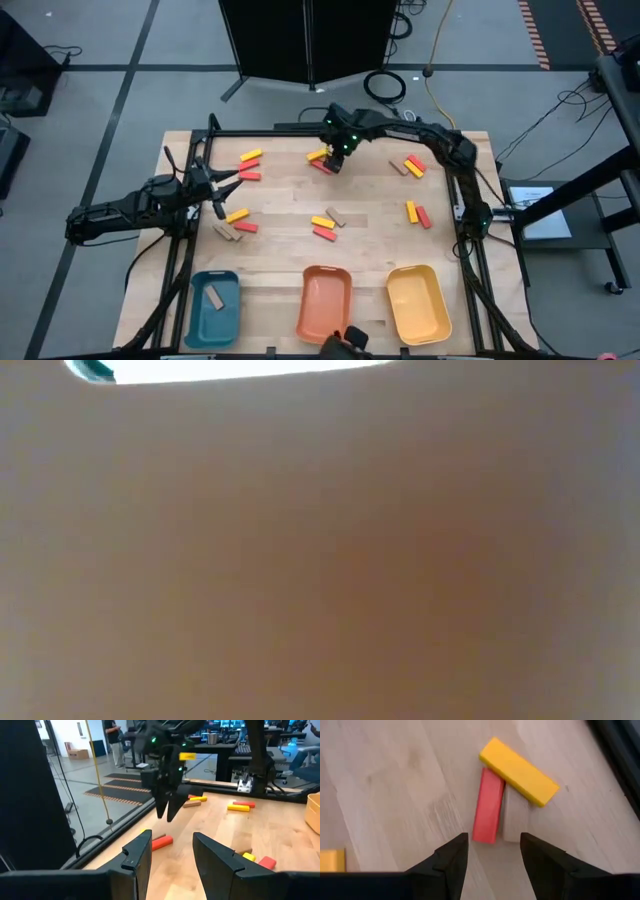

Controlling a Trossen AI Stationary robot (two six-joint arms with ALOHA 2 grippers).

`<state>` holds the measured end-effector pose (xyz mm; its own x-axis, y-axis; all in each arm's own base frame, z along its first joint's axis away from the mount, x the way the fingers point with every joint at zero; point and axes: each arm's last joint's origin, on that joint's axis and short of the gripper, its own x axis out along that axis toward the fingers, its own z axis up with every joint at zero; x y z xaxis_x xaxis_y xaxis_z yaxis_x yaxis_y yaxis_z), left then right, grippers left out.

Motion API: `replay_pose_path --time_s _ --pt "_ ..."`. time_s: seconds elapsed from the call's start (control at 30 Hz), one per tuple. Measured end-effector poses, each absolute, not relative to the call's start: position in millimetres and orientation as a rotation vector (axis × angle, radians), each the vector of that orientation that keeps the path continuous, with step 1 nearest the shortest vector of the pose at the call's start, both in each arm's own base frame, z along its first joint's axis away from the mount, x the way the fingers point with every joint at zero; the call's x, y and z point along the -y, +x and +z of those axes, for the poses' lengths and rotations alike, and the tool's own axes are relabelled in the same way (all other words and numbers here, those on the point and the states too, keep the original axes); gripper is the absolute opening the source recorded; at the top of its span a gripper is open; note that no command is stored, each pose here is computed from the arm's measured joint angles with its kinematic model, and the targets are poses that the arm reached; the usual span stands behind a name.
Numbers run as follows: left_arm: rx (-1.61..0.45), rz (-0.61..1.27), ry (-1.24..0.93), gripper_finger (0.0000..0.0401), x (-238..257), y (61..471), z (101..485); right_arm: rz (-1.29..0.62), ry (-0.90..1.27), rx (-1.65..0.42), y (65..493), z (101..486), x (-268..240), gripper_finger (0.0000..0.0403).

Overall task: Sort blocks
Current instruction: Put the top right brown block into the blue bin

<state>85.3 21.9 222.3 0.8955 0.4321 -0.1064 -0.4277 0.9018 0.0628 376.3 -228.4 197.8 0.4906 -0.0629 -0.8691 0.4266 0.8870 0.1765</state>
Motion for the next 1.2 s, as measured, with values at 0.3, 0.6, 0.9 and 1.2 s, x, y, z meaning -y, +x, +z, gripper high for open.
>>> replay_pose_path --time_s 0.3,0.6,0.9,1.2 --pt "-0.107 0.446 0.037 0.0141 -22 85 223 -0.447 0.407 -0.708 336 183 193 0.0176" --pt "-0.088 0.447 0.011 0.0141 -22 86 225 -0.597 0.306 -0.641 326 151 173 0.0176" --pt "-0.022 0.448 0.007 0.0141 -22 86 231 -0.574 0.248 -0.654 335 132 178 0.0176" --pt "-0.005 0.448 0.034 0.0141 -22 86 233 -0.57 0.206 -0.606 341 122 182 0.0176"
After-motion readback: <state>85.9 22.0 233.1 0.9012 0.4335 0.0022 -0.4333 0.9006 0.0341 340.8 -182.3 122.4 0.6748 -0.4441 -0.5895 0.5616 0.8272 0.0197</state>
